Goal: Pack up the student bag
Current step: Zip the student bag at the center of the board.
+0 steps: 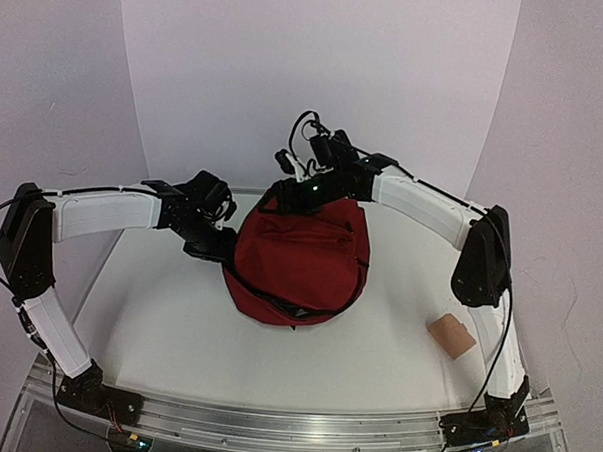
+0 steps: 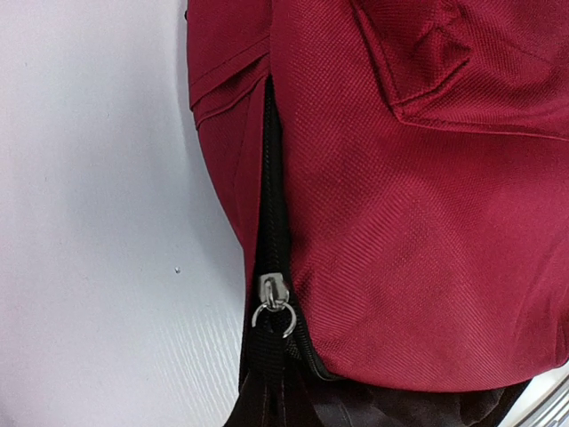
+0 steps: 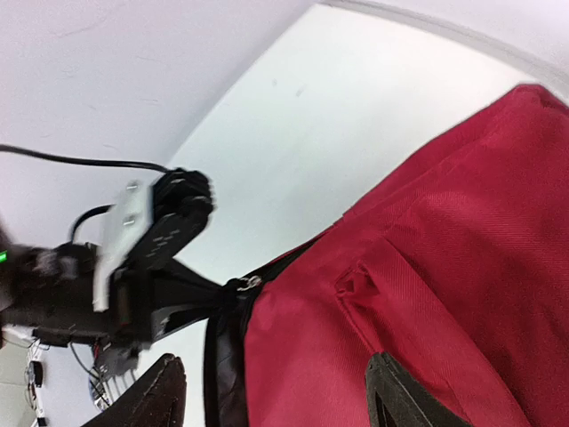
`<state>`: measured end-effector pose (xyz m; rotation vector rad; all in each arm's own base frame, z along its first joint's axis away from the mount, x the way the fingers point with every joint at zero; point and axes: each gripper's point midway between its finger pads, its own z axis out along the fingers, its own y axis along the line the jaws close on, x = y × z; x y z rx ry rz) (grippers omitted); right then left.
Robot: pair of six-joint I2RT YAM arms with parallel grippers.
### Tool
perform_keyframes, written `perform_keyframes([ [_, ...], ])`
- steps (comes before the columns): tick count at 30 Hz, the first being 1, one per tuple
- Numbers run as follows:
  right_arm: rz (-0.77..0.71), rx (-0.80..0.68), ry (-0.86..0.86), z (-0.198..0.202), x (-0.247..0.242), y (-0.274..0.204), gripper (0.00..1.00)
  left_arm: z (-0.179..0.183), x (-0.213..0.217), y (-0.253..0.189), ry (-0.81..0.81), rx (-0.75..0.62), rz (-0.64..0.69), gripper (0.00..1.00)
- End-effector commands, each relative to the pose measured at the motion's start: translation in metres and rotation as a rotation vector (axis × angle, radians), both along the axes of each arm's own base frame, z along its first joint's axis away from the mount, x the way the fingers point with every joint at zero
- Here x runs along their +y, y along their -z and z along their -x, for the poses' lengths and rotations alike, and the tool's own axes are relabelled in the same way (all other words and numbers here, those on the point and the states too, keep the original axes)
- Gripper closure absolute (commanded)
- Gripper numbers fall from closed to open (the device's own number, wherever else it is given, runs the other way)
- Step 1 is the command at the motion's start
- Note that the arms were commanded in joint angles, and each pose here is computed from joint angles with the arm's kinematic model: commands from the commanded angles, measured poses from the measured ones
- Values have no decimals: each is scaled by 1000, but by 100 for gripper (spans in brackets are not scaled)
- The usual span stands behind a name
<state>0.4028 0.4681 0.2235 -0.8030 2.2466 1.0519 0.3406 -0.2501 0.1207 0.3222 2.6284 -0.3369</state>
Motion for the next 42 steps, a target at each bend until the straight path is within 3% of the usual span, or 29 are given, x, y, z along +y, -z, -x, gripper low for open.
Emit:
perform_keyframes([
  [1,5,6,61,-4,27,15,31,-4,-4,-19,0,-74,60,100],
  [13,46,91,128,-6,53,77,37,3,-15,-18,47,-143,182,100],
  [19,78,111,188,-15,54,107,38,9,-17,-19,58,-120,197,100],
  [22,95,113,217,-24,50,120,44,19,-19,-27,69,-114,232,100],
  [28,85,117,264,-44,37,119,48,45,-22,-26,108,-54,275,100],
  [36,74,90,262,-54,23,103,48,87,-81,-4,273,26,272,100],
  [42,78,105,243,-54,17,108,47,115,-137,-26,429,-57,367,100],
])
